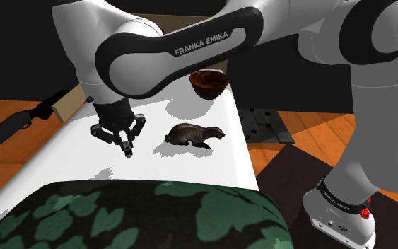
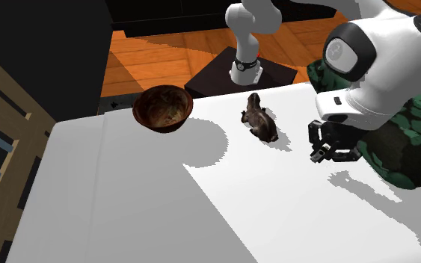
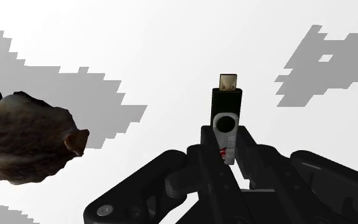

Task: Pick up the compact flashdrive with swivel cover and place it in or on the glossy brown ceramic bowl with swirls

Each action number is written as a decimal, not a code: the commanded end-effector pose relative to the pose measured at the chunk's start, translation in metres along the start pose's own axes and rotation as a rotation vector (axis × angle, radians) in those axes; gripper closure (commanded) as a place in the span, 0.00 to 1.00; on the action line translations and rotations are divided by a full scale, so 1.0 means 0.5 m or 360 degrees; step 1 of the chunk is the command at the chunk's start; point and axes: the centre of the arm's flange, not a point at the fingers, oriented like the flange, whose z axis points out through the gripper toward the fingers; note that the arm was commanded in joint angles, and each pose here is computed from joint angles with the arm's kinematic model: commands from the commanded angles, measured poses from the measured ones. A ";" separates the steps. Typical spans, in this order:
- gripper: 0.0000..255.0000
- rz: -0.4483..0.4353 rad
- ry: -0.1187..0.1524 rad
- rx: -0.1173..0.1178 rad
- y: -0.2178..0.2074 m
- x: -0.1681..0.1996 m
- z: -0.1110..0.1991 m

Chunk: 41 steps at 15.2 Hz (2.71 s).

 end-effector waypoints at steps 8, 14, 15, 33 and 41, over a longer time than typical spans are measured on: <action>1.00 0.0000 0.0000 0.0000 0.003 0.004 -0.098; 1.00 0.0000 0.0000 0.0000 0.004 0.007 -0.162; 1.00 0.0000 0.0000 0.0000 0.004 0.008 -0.172; 1.00 0.0000 0.0000 0.0000 0.273 0.180 -0.220; 1.00 0.0000 0.0000 0.0000 0.451 0.293 -0.215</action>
